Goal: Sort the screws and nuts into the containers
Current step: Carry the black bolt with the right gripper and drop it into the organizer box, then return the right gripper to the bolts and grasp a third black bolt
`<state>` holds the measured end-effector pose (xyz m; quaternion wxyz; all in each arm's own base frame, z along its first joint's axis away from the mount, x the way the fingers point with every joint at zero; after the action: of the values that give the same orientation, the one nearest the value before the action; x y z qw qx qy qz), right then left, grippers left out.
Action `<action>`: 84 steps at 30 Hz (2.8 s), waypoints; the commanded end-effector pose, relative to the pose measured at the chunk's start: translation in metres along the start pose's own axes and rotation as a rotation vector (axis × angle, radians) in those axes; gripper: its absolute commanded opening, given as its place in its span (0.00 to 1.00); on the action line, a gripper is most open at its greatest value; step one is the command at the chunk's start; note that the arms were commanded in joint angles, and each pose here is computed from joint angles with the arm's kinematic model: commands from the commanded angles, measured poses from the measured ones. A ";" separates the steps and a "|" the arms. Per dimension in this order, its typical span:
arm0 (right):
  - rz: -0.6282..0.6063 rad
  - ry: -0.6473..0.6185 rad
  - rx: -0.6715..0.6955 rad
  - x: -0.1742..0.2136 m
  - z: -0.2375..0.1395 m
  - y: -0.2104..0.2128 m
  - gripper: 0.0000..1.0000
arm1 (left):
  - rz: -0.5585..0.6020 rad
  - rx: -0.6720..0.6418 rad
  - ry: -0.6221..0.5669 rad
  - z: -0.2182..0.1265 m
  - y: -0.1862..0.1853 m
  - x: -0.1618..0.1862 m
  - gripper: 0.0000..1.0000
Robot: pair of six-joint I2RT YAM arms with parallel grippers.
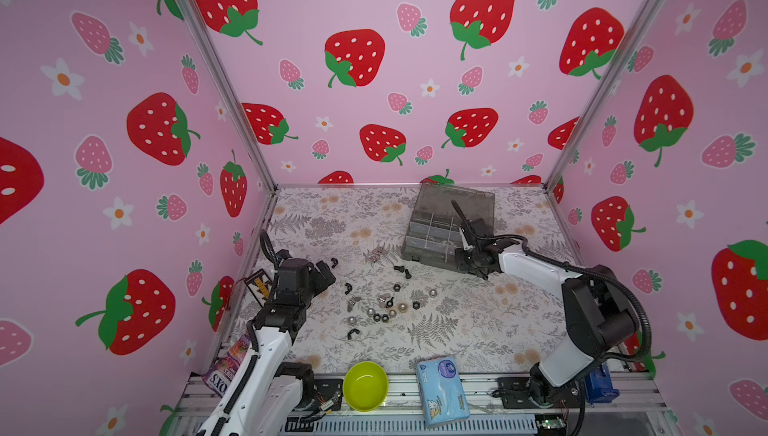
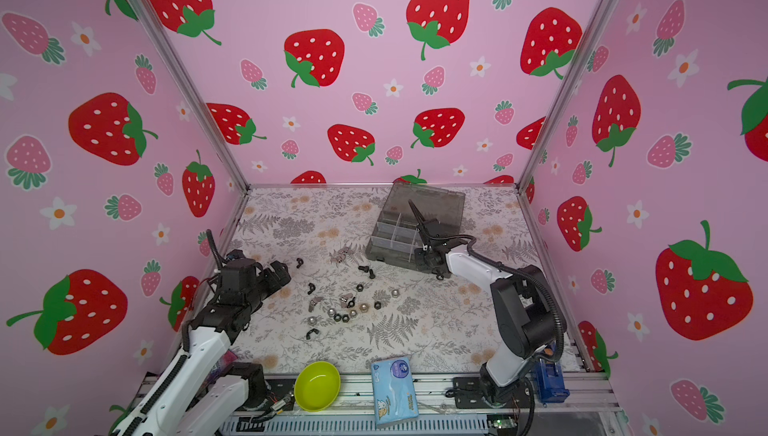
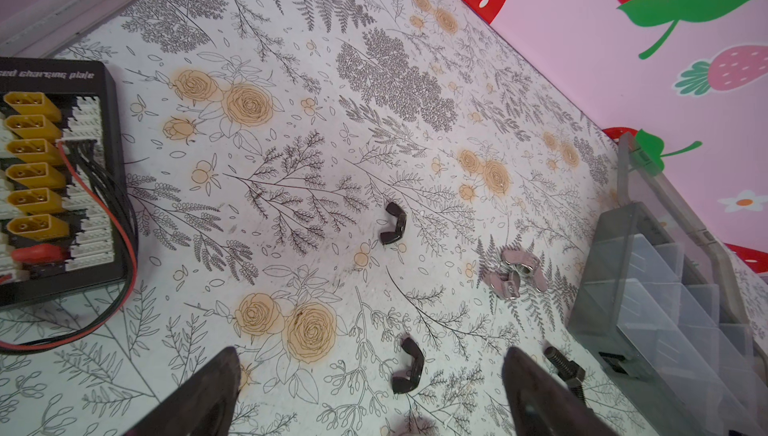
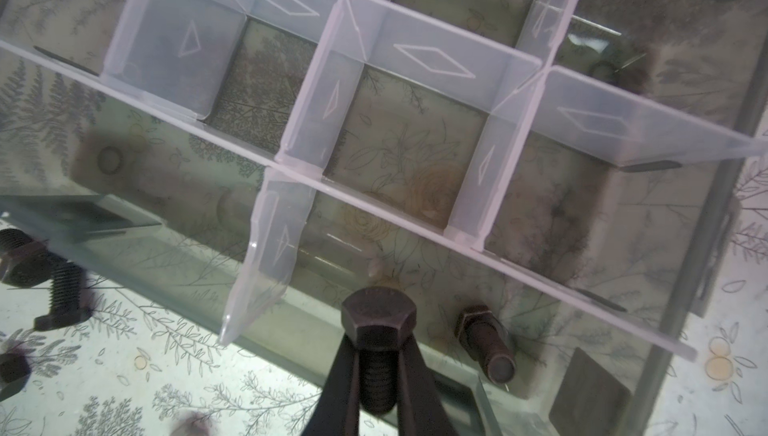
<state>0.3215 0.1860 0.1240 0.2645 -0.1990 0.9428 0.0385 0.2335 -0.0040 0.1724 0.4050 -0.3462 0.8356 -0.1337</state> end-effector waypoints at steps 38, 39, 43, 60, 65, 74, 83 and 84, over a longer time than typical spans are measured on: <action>-0.264 -0.174 -0.150 -0.036 -0.052 0.114 0.41 | -0.037 0.031 0.015 0.001 -0.013 -0.007 0.99; -0.278 -0.166 -0.155 -0.035 -0.049 0.120 0.41 | -0.038 0.028 0.018 0.001 -0.013 -0.006 0.99; -0.326 -0.141 -0.173 -0.031 -0.038 0.139 0.43 | -0.037 0.015 0.025 0.001 -0.012 -0.006 0.99; -0.513 -0.062 -0.141 -0.032 0.012 0.188 0.51 | -0.031 -0.007 0.026 -0.001 -0.009 -0.006 0.99; -0.542 -0.031 -0.129 -0.030 0.028 0.192 0.51 | -0.020 -0.029 0.022 0.000 -0.007 -0.006 0.99; -0.568 0.017 -0.110 -0.023 0.048 0.195 0.54 | -0.022 -0.047 0.013 -0.001 -0.004 -0.007 0.99; -0.590 0.040 -0.100 -0.021 0.063 0.198 0.53 | -0.022 -0.046 0.019 0.000 -0.004 -0.007 0.99; -0.592 0.041 -0.103 -0.020 0.064 0.199 0.52 | -0.023 -0.045 0.019 0.000 -0.005 -0.007 0.99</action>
<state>0.2910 0.3861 0.0806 0.2476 -0.4657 0.8495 0.0156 0.2343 -0.0039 0.1642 0.3733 -0.3610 0.8457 -0.1229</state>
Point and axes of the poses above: each gripper's point midway between its finger pads, its own z axis out along the fingers, its own y axis along the line the jaws close on, x = y × z, the point moved 6 cm from there along -z, back along the fingers, and after that the axes turned 10 degrees about -z, right-handed, at the moved point
